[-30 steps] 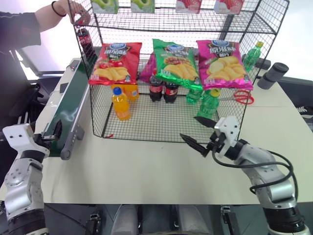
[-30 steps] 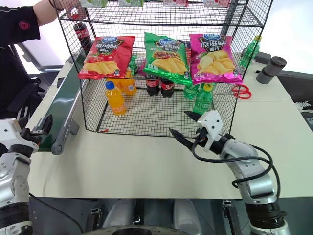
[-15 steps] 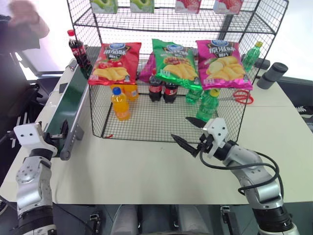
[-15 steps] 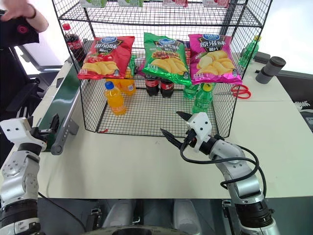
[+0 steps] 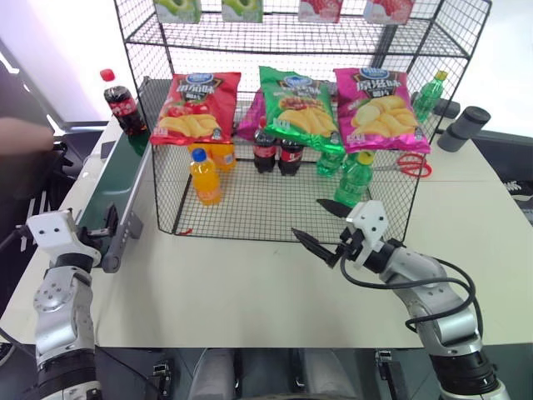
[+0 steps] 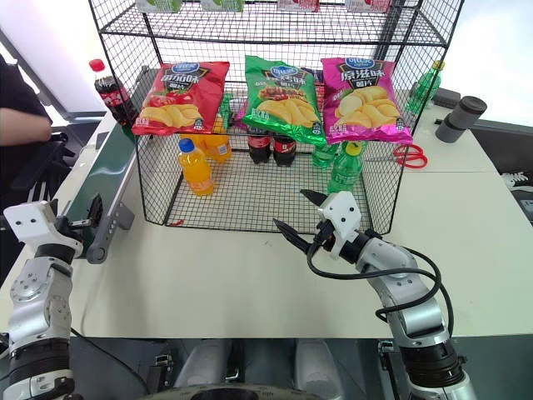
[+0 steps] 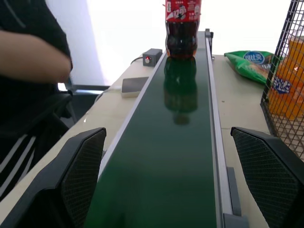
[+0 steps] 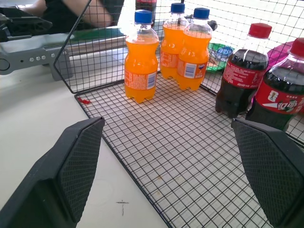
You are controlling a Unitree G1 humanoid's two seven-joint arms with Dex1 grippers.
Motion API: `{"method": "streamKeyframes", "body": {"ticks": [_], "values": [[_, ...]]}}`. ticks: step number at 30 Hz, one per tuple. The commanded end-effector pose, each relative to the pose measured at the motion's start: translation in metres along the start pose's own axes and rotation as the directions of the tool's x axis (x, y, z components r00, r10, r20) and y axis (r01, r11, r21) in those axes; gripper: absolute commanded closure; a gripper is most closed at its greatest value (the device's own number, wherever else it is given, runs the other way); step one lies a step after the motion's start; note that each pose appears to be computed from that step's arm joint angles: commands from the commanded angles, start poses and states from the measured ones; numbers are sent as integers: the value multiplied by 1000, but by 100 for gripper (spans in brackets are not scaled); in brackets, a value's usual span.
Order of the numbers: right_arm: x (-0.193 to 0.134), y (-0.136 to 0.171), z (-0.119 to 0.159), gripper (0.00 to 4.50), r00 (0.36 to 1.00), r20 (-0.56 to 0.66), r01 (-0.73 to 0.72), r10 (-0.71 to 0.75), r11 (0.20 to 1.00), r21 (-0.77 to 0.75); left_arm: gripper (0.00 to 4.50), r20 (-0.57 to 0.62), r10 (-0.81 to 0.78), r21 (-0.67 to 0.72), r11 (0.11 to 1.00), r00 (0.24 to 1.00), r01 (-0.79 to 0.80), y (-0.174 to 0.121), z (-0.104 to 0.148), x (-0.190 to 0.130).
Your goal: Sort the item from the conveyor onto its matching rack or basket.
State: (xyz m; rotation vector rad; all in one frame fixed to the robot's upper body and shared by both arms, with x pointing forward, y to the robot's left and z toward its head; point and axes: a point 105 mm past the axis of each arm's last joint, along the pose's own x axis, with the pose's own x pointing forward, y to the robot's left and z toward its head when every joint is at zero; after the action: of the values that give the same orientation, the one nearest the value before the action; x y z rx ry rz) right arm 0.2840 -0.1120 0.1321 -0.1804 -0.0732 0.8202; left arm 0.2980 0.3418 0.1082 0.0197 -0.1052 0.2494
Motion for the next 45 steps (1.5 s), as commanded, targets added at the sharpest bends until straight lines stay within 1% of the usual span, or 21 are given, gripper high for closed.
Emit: {"method": "streamKeyframes", "body": {"ticks": [1,16,45], "values": [[1,3,5,5,999,36,-2,3,1000,-4,0,36,26,21,999,999,-26,4,8,1],[3,9,4,5,999,37,-20,19,1000,11,0,28,36,33,999,999,-37,8,3,3],[5,14,0,5,999,29,-38,38,999,14,0,57,60,25,998,997,-62,14,5,6]]}}
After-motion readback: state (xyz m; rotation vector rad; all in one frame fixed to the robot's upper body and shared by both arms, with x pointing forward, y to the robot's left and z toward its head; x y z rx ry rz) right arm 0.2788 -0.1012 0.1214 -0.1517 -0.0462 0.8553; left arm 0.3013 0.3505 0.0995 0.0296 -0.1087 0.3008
